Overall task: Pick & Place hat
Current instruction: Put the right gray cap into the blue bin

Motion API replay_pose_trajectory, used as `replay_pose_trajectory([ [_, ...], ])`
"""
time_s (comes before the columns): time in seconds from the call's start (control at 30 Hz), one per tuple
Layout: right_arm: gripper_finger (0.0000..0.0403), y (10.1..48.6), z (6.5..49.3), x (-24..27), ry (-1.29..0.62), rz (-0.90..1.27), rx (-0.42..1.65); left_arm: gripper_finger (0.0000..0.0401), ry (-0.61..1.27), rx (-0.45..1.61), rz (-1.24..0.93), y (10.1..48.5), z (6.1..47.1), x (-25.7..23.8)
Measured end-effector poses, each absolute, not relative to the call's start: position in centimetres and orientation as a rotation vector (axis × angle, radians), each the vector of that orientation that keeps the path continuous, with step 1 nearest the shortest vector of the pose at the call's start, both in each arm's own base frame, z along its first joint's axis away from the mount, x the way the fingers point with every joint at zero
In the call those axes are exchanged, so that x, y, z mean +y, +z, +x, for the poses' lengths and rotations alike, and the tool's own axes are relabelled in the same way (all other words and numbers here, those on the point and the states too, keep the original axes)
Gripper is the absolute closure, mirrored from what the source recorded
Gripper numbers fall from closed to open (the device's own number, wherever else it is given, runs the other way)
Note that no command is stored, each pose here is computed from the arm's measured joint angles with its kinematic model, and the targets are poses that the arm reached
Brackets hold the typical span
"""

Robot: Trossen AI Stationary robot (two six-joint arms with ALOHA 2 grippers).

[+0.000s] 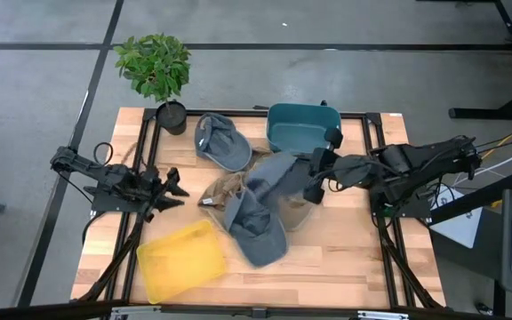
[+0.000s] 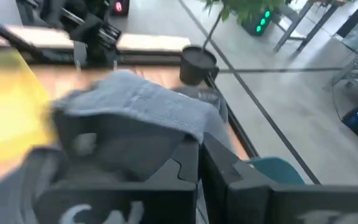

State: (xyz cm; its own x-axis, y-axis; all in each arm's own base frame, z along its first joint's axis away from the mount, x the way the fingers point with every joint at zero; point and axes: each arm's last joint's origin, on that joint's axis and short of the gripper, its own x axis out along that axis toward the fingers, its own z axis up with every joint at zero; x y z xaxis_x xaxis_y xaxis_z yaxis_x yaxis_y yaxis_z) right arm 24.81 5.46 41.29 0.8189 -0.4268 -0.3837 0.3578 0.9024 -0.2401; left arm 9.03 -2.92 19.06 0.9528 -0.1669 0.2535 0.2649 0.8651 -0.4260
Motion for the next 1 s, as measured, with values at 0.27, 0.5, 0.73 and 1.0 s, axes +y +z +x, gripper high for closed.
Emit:
replay_pose_trajectory([
  [0.27, 0.0398, 42.1, 25.6, 5.7, -0.399, -0.151, 0.351, 0.0262, -0.07, -0.491, -0.747, 21.3, 8.2, -1.9],
  [0.5, 0.0397, 42.3, 25.7, 5.4, -0.412, -0.14, 0.331, 0.0262, -0.025, -0.516, -0.787, 21.4, 8.1, -1.7],
  [0.73, 0.0397, 42.4, 26.0, 4.9, -0.364, -0.138, 0.334, 0.0262, -0.034, -0.471, -0.824, 21.0, 8.4, -1.8],
  [1.0, 0.0397, 42.9, 26.6, 4.0, -0.16, -0.104, 0.288, 0.025, -0.018, -0.31, -0.765, 22.3, 10.2, -2.6],
])
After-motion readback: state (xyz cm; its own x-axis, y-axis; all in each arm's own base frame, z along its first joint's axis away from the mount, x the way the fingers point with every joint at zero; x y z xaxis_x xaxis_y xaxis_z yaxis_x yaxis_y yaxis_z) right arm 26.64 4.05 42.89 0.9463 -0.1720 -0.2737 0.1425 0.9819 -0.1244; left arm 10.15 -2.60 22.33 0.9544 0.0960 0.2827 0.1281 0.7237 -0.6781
